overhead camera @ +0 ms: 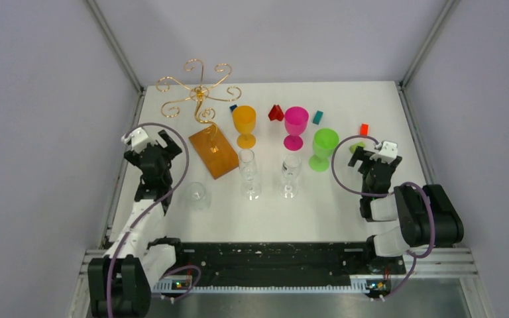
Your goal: Place the wine glass upside down on the wine glass rack
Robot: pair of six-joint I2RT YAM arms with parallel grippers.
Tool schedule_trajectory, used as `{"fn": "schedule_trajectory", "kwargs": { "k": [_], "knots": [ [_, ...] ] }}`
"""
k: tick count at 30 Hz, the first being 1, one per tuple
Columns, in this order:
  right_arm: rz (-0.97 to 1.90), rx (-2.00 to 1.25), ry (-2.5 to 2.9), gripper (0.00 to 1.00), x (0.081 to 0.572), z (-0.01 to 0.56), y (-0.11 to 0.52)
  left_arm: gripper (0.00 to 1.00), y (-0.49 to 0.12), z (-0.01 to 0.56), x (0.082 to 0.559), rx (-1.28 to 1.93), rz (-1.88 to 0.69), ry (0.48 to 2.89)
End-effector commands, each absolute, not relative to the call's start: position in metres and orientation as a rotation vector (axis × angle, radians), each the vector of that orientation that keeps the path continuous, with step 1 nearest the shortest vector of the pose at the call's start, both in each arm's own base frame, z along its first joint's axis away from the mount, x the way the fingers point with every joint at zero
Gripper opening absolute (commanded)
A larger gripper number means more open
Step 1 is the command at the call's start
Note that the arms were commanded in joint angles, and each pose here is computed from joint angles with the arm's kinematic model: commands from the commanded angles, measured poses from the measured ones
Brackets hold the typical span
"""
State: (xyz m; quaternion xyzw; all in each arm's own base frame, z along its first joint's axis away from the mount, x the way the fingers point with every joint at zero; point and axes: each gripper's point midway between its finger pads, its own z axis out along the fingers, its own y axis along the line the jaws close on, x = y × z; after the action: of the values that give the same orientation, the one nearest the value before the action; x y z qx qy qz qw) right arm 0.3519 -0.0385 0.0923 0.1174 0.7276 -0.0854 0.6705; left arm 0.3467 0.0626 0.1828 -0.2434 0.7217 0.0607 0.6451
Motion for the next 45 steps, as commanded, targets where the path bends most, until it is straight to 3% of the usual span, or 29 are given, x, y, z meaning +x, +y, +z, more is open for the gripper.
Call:
{"fn": "schedule_trajectory", "kwargs": {
  "k": [1,9,18,28,33,45],
  "knots": [
    [-0.167,0.257,1.591,0.99,0.357,0.106,-0.034,0.99,0.069,0.195,0.326,-0.721,0.113,1.636],
    [-0.168,0.258,1.59,0.99,0.357,0.106,-0.035,0.99,0.077,0.219,0.281,-0.894,0.101,1.579],
    [-0.168,0.258,1.59,0.99,0.358,0.106,-0.034,0.99,0.052,0.216,0.25,-0.908,0.047,1.861],
    [-0.171,0.258,1.592,0.99,0.358,0.106,-0.034,0.79,0.002,0.177,0.225,-0.917,-0.269,1.973],
    [-0.171,0.259,1.59,0.99,0.358,0.106,-0.035,0.64,-0.009,0.168,0.214,-0.961,-0.34,2.003],
    [-0.171,0.259,1.591,0.99,0.358,0.106,-0.034,0.53,-0.033,0.155,0.195,-0.934,-0.457,2.12]
  ]
}}
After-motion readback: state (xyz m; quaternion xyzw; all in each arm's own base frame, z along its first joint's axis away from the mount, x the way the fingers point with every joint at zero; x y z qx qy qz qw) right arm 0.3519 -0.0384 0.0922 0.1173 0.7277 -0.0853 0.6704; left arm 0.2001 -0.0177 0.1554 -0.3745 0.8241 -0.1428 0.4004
